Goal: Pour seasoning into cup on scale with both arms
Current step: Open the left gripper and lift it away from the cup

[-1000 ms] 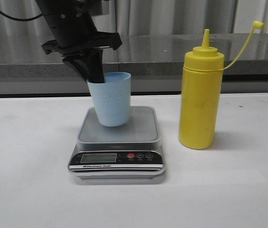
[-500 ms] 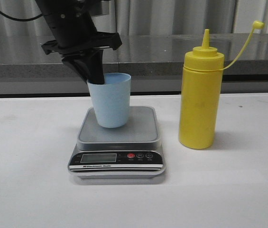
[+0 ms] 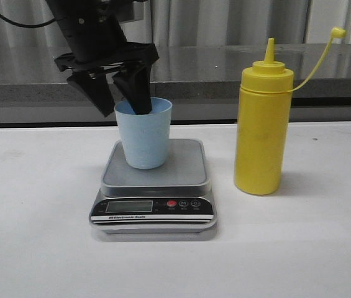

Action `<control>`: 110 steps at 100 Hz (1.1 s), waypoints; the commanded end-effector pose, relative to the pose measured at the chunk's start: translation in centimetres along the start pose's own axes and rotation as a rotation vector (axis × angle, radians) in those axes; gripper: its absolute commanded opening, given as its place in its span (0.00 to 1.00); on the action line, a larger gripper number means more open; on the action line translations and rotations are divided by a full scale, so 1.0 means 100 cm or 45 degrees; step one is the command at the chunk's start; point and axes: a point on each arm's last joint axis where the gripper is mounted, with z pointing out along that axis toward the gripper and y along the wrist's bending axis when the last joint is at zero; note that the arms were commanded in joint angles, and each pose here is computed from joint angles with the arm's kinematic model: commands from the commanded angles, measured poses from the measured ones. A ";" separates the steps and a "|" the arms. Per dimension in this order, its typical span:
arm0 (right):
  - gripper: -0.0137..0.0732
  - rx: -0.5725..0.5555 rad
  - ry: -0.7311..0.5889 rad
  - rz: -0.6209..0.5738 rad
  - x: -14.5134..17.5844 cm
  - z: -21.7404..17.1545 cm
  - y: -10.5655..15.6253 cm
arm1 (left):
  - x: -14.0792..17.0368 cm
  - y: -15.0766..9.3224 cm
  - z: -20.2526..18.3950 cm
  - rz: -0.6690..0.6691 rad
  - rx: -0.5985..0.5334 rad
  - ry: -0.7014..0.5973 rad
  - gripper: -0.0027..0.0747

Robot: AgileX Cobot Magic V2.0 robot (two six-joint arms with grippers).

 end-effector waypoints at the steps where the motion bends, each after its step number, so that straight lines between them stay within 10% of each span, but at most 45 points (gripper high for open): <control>1: 0.08 -0.005 -0.151 -0.010 -0.014 -0.003 0.001 | -0.010 -0.012 -0.036 0.024 0.017 -0.143 0.74; 64: 0.08 -0.005 -0.151 -0.010 -0.014 -0.003 0.001 | 0.022 0.021 -0.187 -0.095 -0.176 -0.669 0.74; 110: 0.08 -0.005 -0.151 -0.010 -0.014 -0.003 0.001 | 0.141 0.018 -0.214 -0.202 -0.440 -1.219 0.74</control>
